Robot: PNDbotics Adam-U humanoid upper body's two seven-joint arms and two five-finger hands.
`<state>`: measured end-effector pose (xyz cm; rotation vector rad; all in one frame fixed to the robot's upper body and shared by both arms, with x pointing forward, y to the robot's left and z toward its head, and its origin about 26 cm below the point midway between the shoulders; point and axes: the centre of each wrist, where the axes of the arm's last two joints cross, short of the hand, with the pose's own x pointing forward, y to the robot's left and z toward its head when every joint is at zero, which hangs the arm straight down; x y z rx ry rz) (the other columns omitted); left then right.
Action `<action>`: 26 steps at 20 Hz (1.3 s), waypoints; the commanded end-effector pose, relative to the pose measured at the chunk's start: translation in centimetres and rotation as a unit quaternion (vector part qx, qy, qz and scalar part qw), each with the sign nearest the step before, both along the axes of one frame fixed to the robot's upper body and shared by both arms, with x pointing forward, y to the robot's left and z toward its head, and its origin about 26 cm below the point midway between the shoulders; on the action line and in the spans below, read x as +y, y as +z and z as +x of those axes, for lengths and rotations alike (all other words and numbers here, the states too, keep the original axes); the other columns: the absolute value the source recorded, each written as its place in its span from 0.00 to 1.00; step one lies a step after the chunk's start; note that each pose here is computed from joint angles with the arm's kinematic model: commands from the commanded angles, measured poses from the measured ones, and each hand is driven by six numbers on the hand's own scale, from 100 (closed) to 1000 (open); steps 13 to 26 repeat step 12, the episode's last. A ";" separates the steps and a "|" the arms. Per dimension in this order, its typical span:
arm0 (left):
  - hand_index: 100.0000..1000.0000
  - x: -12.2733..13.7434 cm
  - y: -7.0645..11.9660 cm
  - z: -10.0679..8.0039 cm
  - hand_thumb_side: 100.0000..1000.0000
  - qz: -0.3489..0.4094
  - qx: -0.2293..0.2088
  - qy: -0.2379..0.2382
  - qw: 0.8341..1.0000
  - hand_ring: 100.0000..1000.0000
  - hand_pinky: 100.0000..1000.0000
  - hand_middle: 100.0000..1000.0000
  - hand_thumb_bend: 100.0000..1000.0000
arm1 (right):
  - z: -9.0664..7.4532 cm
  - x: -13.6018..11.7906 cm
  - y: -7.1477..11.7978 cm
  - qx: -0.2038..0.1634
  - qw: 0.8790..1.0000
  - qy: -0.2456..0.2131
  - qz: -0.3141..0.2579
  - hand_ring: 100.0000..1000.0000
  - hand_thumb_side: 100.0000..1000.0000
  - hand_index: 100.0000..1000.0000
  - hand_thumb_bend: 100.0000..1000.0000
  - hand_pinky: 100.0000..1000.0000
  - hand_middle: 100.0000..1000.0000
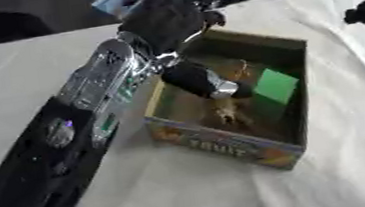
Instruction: Pick up objects on the table and place them in the box.
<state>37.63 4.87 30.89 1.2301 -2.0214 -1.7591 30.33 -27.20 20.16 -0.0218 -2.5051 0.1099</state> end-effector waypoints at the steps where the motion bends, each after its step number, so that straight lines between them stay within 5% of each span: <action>1: 0.86 1.2 2.1 -1.2 1.00 -0.074 -0.050 -0.017 0.996 0.89 0.86 1.00 0.77 | -0.3 -0.1 0.8 -0.016 1.000 -0.001 0.000 0.56 1.00 0.91 0.19 0.76 0.53; 5: 0.86 2.9 3.1 -3.5 1.00 -0.236 -0.113 -0.076 0.962 0.85 0.80 1.00 0.62 | -0.3 -0.3 0.8 -0.017 1.000 -0.005 0.002 0.56 1.00 0.91 0.19 0.76 0.53; 6: 0.86 3.1 3.0 -4.0 1.00 -0.270 -0.116 -0.090 0.952 0.82 0.76 1.00 0.51 | -0.3 -0.3 0.8 -0.017 1.000 -0.006 0.002 0.56 1.00 0.91 0.19 0.76 0.53; 10: 0.87 3.6 2.2 -6.3 1.00 -0.382 -0.085 -0.149 0.908 0.79 0.73 1.00 0.42 | -0.3 -0.5 0.8 -0.021 1.000 -0.012 0.005 0.56 1.00 0.91 0.19 0.76 0.53; 11: 0.86 3.7 2.0 -6.9 1.00 -0.402 -0.075 -0.162 0.898 0.79 0.72 1.00 0.46 | -0.3 -0.6 0.9 -0.022 1.000 -0.014 0.006 0.56 1.00 0.91 0.19 0.76 0.53; 12: 0.87 3.8 1.9 -7.4 1.00 -0.419 -0.066 -0.175 0.889 0.79 0.72 1.00 0.38 | -0.3 -0.6 0.9 -0.023 1.000 -0.015 0.006 0.56 1.00 0.91 0.19 0.76 0.53; 26: 0.87 3.8 1.9 -7.4 1.00 -0.419 -0.066 -0.175 0.889 0.79 0.72 1.00 0.38 | -0.3 -0.6 0.9 -0.023 1.000 -0.015 0.006 0.56 1.00 0.91 0.19 0.76 0.53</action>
